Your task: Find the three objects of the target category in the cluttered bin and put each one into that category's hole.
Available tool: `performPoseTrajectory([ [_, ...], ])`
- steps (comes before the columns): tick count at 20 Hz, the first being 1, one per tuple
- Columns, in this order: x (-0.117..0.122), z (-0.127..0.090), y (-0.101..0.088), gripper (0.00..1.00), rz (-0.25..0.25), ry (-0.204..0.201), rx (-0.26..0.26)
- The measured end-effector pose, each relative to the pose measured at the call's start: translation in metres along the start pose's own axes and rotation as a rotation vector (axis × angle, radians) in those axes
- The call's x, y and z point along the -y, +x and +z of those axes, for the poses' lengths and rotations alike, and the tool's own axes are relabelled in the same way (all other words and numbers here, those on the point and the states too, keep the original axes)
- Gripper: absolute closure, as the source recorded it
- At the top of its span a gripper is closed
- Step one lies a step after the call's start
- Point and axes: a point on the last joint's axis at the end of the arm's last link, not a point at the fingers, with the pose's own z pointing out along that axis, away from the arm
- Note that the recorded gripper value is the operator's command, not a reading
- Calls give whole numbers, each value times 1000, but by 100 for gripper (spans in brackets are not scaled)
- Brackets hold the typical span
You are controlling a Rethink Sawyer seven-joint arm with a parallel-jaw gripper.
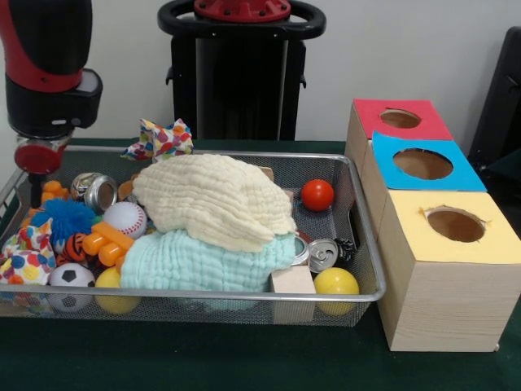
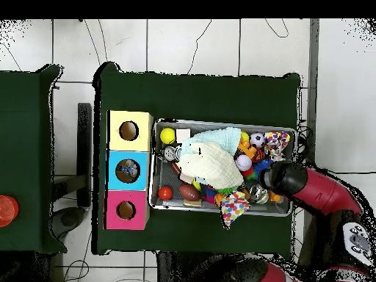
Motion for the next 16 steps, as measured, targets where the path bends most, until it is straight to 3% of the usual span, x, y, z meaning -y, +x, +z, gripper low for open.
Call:
performPoseTrajectory([
  [7, -9, 8, -28, 0, 16, -19, 28],
  [16, -23, 11, -41, 0, 15, -40, 51],
])
